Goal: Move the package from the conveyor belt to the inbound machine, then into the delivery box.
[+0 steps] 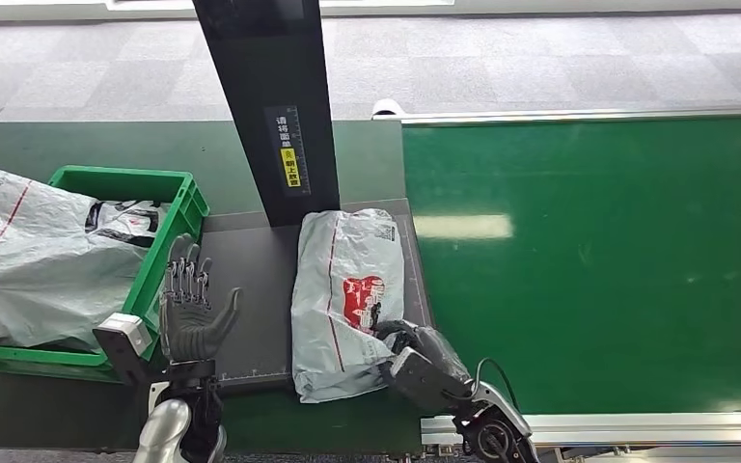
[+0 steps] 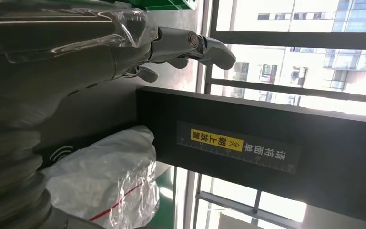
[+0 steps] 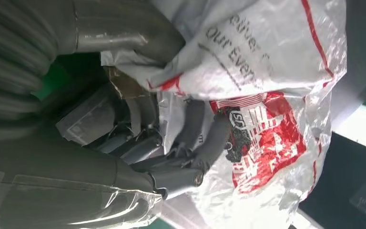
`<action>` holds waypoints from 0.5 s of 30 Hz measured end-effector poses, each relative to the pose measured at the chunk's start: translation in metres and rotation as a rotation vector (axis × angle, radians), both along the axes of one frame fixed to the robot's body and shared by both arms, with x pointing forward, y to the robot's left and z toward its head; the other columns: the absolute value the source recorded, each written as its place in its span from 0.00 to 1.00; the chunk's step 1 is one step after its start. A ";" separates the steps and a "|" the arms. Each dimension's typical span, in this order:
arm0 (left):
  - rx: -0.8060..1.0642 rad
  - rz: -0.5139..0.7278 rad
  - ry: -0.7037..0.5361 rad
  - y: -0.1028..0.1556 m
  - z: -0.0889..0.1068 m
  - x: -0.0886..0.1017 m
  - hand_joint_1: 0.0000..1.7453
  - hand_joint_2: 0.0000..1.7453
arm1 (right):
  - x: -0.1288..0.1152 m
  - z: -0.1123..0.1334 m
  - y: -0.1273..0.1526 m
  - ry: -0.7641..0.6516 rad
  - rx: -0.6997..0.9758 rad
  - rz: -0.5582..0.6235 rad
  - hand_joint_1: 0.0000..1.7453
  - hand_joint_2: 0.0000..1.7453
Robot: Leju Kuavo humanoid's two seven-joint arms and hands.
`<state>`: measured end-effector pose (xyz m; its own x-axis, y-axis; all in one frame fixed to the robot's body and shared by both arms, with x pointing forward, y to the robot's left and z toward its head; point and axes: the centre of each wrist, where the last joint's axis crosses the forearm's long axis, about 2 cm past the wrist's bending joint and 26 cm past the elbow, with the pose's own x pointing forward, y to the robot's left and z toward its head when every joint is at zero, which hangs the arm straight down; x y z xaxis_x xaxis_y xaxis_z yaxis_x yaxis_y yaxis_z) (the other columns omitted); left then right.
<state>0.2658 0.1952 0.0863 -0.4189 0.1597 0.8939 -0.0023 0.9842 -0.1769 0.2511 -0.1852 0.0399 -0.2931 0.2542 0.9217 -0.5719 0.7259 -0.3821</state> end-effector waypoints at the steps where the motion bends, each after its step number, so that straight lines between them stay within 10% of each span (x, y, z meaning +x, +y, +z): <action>1: 0.002 -0.001 0.000 0.000 0.000 0.000 0.00 1.00 | 0.000 0.001 -0.001 -0.001 0.001 -0.007 0.00 1.00; 15: 0.008 -0.003 0.004 0.002 -0.001 -0.005 0.00 1.00 | 0.003 0.011 -0.008 -0.059 -0.005 -0.078 0.00 1.00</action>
<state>0.2612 0.1967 0.0850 -0.4148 0.1537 0.8969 0.0002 0.9856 -0.1688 0.2538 -0.1936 0.0504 -0.3256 0.2829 0.9022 -0.4900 0.7656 -0.4169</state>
